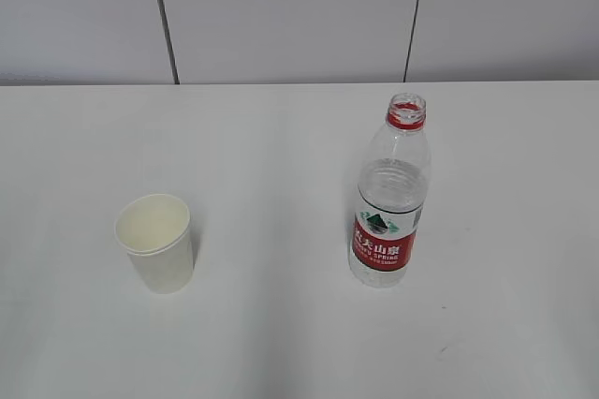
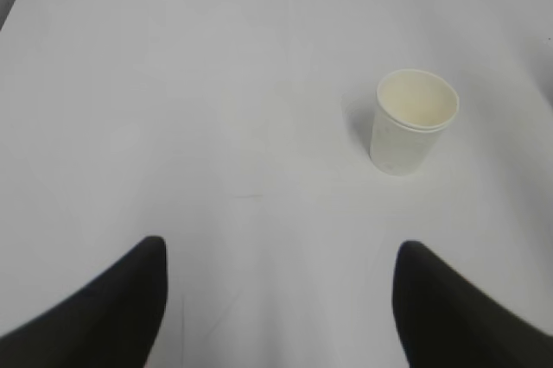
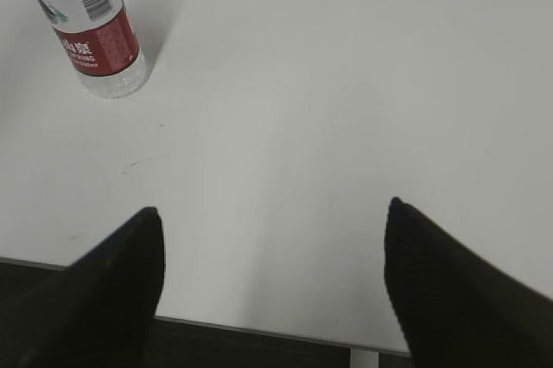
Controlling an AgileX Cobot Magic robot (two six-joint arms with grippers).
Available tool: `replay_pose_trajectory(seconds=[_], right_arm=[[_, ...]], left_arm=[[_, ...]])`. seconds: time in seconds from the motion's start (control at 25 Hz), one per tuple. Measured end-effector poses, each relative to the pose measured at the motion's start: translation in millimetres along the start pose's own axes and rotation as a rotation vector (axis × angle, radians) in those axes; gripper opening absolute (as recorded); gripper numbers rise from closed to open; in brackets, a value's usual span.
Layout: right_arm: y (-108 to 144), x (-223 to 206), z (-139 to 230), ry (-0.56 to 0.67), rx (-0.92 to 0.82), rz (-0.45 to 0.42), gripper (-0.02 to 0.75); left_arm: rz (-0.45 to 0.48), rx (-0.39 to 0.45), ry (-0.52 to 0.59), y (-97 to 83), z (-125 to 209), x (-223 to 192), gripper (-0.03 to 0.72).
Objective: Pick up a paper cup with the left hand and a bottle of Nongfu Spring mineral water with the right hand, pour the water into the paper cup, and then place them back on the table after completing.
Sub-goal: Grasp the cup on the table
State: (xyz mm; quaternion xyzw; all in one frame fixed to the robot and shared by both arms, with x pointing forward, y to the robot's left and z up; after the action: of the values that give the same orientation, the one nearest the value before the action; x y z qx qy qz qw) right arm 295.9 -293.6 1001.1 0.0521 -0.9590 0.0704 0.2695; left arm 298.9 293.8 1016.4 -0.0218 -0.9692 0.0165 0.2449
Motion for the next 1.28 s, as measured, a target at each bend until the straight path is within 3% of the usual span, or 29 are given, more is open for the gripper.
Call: replay_pose_trajectory(seconds=[0.64,1.04,1.28], right_arm=[[0,1,-1,-0.006,0.0,0.001,0.587],[-5,2,-41,-0.248,-0.002,0.031,0.587],[-7,-23,-50,-0.305,-0.003,0.04,0.587]], left_arm=[[0.002,0.0,-0.014,-0.4,-3,2,0.499],[0.006,0.003,-0.327,-0.8,-55,8,0.499],[0.002,0.008,-0.387,1.3,-52,-15,0.499]])
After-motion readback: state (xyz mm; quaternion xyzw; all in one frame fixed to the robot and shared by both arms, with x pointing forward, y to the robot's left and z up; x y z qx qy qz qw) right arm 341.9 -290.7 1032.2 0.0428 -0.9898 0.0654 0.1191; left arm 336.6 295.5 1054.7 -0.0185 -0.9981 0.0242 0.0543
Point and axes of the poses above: a point on each arm's last joint axis where the gripper is mounted, x pointing back along that axis away from the gripper, y along the wrist's bending axis when the last joint is at zero, z = x × y, the point moved 8 cm from there along -x, pointing out along that axis toward the gripper, and after that the axes turned 4 degrees about x, right-handed, at the moved point
